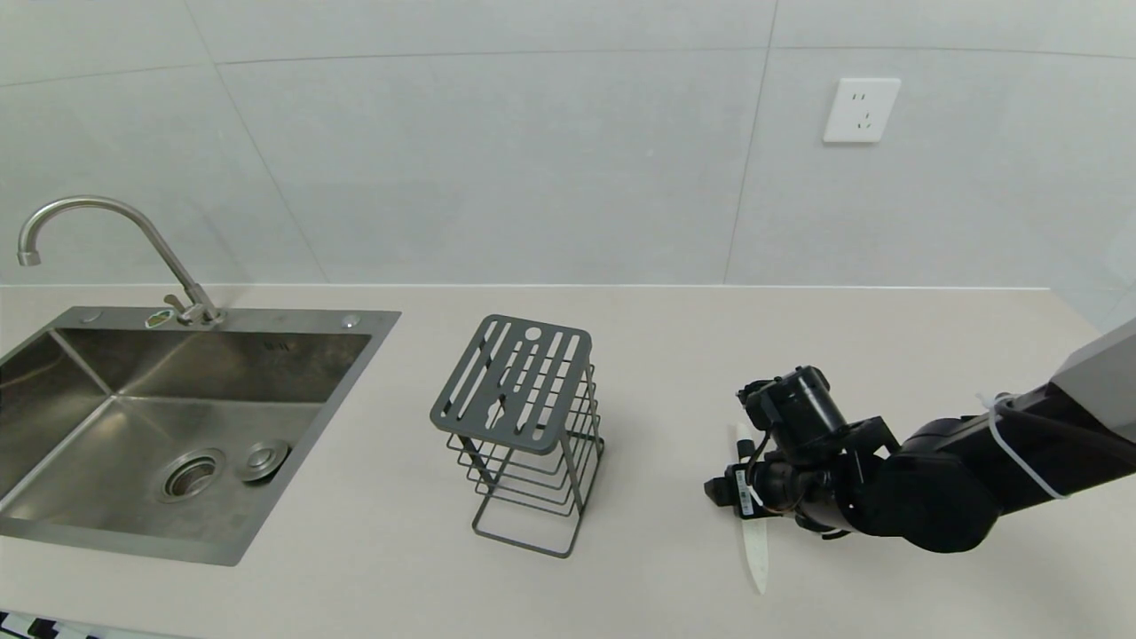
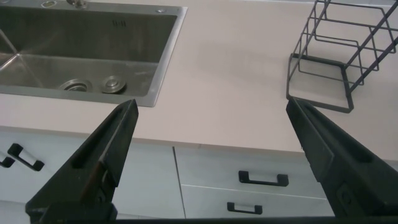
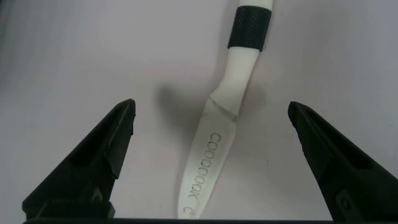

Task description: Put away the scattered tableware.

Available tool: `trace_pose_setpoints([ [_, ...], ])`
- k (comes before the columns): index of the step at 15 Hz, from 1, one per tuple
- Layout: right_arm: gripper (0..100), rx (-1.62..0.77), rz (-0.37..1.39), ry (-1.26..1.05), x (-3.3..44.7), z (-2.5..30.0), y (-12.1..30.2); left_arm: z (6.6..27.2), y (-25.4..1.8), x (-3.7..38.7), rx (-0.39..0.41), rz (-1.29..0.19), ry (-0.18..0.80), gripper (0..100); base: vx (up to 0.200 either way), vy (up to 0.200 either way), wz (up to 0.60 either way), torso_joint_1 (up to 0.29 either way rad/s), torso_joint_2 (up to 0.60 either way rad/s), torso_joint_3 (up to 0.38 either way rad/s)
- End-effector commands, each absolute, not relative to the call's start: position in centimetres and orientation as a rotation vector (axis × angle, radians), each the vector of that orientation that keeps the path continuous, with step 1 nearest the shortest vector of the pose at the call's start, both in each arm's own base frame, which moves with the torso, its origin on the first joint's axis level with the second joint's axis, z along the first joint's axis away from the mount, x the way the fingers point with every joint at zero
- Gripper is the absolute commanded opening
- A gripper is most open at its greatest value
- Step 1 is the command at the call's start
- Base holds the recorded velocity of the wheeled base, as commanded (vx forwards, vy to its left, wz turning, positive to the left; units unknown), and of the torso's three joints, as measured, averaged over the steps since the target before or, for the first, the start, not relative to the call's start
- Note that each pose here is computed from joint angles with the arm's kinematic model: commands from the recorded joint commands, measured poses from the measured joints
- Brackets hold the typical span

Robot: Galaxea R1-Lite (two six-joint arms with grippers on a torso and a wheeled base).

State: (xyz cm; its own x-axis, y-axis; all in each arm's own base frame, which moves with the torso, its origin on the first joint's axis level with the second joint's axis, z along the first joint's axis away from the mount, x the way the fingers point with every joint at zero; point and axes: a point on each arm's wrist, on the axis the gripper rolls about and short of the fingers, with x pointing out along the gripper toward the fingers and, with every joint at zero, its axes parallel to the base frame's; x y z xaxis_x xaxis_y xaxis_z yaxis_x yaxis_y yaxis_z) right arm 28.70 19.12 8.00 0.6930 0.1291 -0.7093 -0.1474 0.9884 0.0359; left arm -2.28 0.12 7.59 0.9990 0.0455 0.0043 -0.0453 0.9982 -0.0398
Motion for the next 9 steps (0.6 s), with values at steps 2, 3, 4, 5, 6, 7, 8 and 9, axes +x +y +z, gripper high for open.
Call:
trace_pose_setpoints([
  [2, 100, -0.026, 0.152, 0.794, 28.84, 7.76, 19.13, 7.6, 0.12, -2.28, -0.04, 0.046, -0.006, 100, 0.0, 0.0, 0.0, 0.0, 0.0, 0.0],
  [3, 100, -0.03, 0.153, 0.791, 28.92, 7.81, 19.18, 7.6, 0.12, -2.28, -0.04, 0.046, -0.006, 100, 0.0, 0.0, 0.0, 0.0, 0.0, 0.0],
  [4, 100, -0.038, 0.152, 0.792, 29.03, 7.69, 19.25, 7.6, 0.12, -2.28, -0.04, 0.046, -0.006, 100, 0.0, 0.0, 0.0, 0.0, 0.0, 0.0],
  [5, 100, -0.041, 0.15, 0.791, 29.1, 7.65, 19.29, 7.6, 0.12, -2.28, -0.04, 0.046, -0.006, 100, 0.0, 0.0, 0.0, 0.0, 0.0, 0.0],
  [6, 100, -0.041, 0.15, 0.791, 29.1, 7.65, 19.29, 7.6, 0.12, -2.28, -0.04, 0.046, -0.006, 100, 0.0, 0.0, 0.0, 0.0, 0.0, 0.0],
  [7, 100, -0.043, 0.148, 0.794, 29.15, 7.45, 19.32, 7.6, 0.12, -2.28, -0.04, 0.046, -0.006, 100, 0.0, 0.0, 0.0, 0.0, 0.0, 0.0],
  [8, 100, -0.046, 0.145, 0.796, 29.2, 7.34, 19.28, 7.6, 0.12, -2.28, -0.04, 0.046, -0.006, 100, 0.0, 0.0, 0.0, 0.0, 0.0, 0.0],
  [9, 100, -0.055, 0.147, 0.798, 29.2, 7.28, 19.28, 7.6, 0.12, -2.28, -0.04, 0.046, -0.006, 100, 0.0, 0.0, 0.0, 0.0, 0.0, 0.0],
])
